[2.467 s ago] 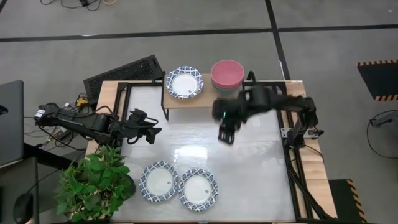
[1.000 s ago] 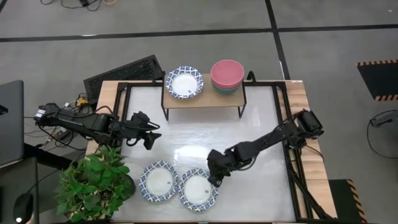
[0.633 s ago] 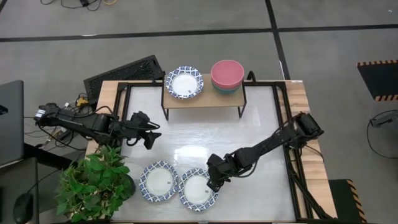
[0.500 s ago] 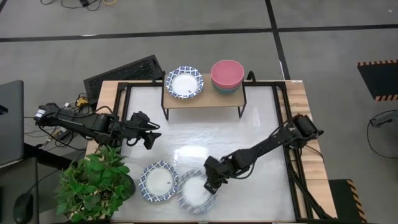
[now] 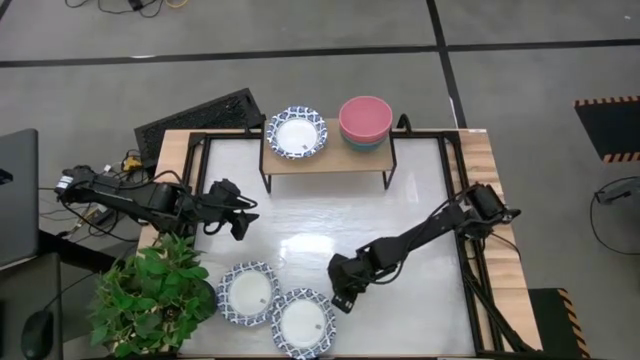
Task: Place and stack bowls onto a shelf
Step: Stack the blue patterned bowl on top of the blue patterned bowls on the shelf
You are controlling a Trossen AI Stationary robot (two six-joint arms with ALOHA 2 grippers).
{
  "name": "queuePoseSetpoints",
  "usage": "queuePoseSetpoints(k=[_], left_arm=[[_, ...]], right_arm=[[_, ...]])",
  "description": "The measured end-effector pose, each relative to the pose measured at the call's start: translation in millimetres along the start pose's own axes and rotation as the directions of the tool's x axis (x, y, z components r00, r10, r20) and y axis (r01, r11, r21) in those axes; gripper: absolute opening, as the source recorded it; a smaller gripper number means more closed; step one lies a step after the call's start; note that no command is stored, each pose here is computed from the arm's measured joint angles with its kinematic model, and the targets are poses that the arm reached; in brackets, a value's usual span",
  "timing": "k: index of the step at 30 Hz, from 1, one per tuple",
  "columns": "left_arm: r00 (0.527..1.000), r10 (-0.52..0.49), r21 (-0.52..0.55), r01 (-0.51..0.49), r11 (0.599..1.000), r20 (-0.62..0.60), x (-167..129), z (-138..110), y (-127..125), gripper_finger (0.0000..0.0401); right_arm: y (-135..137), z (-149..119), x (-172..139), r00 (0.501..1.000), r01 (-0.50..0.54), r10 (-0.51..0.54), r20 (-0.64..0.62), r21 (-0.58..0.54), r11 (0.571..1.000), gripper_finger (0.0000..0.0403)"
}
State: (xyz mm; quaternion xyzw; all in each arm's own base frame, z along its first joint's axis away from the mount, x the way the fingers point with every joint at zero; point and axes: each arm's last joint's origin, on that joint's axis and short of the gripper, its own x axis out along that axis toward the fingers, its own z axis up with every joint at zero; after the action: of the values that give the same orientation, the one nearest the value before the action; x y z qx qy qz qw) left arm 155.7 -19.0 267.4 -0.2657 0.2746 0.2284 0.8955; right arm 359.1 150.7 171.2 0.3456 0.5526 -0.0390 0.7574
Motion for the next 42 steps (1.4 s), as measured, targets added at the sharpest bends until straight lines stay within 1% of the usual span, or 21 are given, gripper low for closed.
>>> queuePoseSetpoints(k=[4,7,10,12,14,16,18,20,22,26,27,29,31,33,36,40,41,42], left_arm=[[1.0,-0.002,-0.001,0.002,1.0,0.001,0,0,0,0.0234],[1.0,-0.007,0.003,0.007,1.0,-0.007,0,0,0,0.0234],[1.0,-0.009,0.021,0.01,1.0,-0.014,0,-1,0,0.0234],[1.0,-0.009,0.048,0.01,0.999,-0.02,0,-1,0,0.0234],[1.0,-0.013,0.066,0.014,0.998,-0.021,0,-1,0,0.0234],[1.0,-0.014,0.068,0.015,0.998,-0.021,0,-1,0,0.0234],[1.0,-0.018,0.06,0.019,0.998,-0.017,0,0,0,0.0234],[1.0,-0.019,0.043,0.02,0.999,-0.014,0,0,-1,0.0234],[1.0,-0.014,0.031,0.014,0.999,-0.014,0,0,0,0.0234],[1.0,-0.013,0.004,0.013,1.0,-0.012,0,0,0,0.0234],[1.0,-0.012,0.0,0.012,1.0,-0.012,0,0,0,0.0234],[1.0,-0.012,0.001,0.012,1.0,-0.012,0,0,0,0.0234],[1.0,-0.011,0.001,0.011,1.0,-0.012,0,0,0,0.0234],[1.0,-0.01,-0.012,0.01,1.0,-0.013,0,0,0,0.0234],[1.0,-0.009,-0.028,0.009,1.0,-0.012,0,0,0,0.0234],[1.0,-0.009,-0.027,0.009,1.0,-0.012,0,0,0,0.0234],[1.0,-0.009,-0.027,0.009,1.0,-0.012,0,0,0,0.0234],[1.0,-0.009,-0.027,0.009,1.0,-0.011,0,0,0,0.0234]], right_arm=[[11,-1,-17,0.997,-0.068,0.067,0.035,0.006,0.998,0.0201],[19,-3,-17,0.991,-0.124,0.121,0.056,0.049,0.991,0.0231],[24,-8,-12,0.988,-0.148,0.142,0.067,0.099,0.984,0.0251],[26,-11,-3,0.989,-0.138,0.128,0.079,0.134,0.981,0.0254],[23,-17,7,0.994,-0.091,0.08,0.078,0.152,0.984,0.0255],[25,-17,13,0.991,-0.107,0.091,0.103,0.161,0.981,0.0255],[26,-19,16,0.99,-0.098,0.081,0.112,0.158,0.982,0.0255],[27,-19,22,0.988,-0.113,0.095,0.122,0.151,0.982,0.0255],[24,-20,29,0.99,-0.092,0.075,0.122,0.141,0.986,0.0255],[27,-21,36,0.986,-0.104,0.088,0.143,0.107,0.989,0.0255],[29,-19,39,0.983,-0.123,0.107,0.152,0.101,0.987,0.0254],[27,-20,43,0.985,-0.114,0.099,0.144,0.1,0.988,0.0251],[26,-20,45,0.984,-0.121,0.105,0.146,0.102,0.987,0.0239],[29,-21,46,0.982,-0.131,0.115,0.151,0.102,0.986,0.0213],[27,-22,47,0.984,-0.118,0.103,0.142,0.1,0.988,0.0149],[27,-20,40,0.985,-0.113,0.097,0.144,0.111,0.987,0.0039],[26,-18,37,0.985,-0.111,0.094,0.146,0.113,0.987,0.0023],[25,-17,33,0.986,-0.103,0.085,0.145,0.115,0.988,0.002]])
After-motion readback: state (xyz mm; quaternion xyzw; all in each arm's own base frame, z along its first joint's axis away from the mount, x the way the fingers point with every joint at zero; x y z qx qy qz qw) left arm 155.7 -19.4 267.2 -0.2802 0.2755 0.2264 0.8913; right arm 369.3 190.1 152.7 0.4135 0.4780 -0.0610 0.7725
